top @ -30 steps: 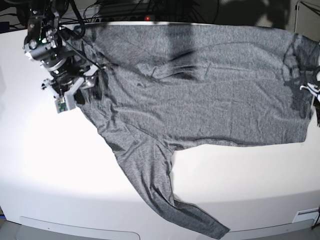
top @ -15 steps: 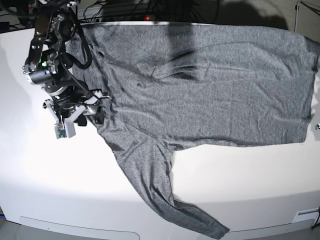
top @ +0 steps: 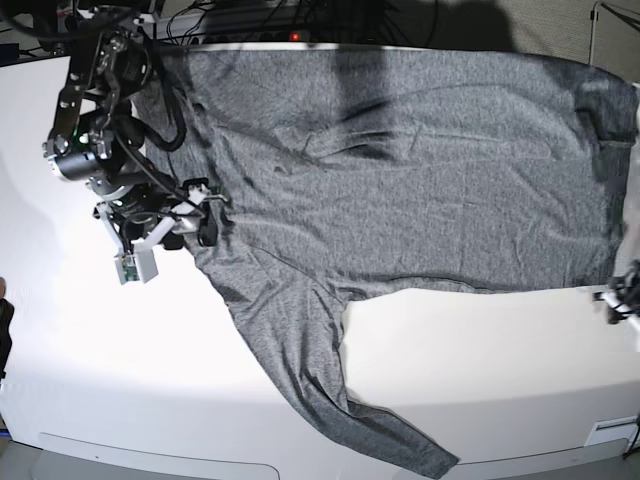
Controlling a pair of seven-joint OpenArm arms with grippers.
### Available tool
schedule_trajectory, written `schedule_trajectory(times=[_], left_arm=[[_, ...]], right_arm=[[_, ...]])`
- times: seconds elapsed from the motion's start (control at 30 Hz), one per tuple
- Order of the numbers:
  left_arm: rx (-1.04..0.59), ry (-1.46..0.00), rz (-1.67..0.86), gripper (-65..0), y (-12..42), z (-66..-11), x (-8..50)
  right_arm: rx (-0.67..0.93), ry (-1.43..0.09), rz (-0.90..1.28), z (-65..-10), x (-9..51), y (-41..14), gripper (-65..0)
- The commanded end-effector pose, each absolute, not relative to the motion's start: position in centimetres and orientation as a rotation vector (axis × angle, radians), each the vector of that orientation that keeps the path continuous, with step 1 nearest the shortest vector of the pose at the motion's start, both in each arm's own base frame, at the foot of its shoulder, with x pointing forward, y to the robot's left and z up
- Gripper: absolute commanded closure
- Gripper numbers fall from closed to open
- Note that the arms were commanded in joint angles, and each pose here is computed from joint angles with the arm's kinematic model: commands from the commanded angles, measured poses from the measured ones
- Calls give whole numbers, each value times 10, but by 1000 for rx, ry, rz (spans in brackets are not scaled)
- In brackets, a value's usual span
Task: Fold the T-shirt properly
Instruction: 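Release the shirt edge and move both grippers to the shirt's side edges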
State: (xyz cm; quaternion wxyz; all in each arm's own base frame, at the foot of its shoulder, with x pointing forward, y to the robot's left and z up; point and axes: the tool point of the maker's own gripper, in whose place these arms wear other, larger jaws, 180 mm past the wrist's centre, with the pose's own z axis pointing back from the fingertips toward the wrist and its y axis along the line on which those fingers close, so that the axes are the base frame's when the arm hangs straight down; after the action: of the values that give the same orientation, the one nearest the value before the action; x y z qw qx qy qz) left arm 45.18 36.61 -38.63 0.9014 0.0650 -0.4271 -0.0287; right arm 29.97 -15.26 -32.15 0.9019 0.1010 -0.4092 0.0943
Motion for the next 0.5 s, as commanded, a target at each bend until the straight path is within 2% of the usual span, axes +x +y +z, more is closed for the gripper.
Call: schedule_trajectory(times=[0.0,0.17,0.47], left_arm=[[160,-926,-89,-241,369,-370,465],[165,-864,-203,-262,344,-397,461],[174,-873,-79,-265,381,-386,455]], right_arm=[[207,-885,208,-310,305,-152,-280],[199,-816,216,-319,297,-153,-281],[196,-780,245,-324,292,-152,-281]])
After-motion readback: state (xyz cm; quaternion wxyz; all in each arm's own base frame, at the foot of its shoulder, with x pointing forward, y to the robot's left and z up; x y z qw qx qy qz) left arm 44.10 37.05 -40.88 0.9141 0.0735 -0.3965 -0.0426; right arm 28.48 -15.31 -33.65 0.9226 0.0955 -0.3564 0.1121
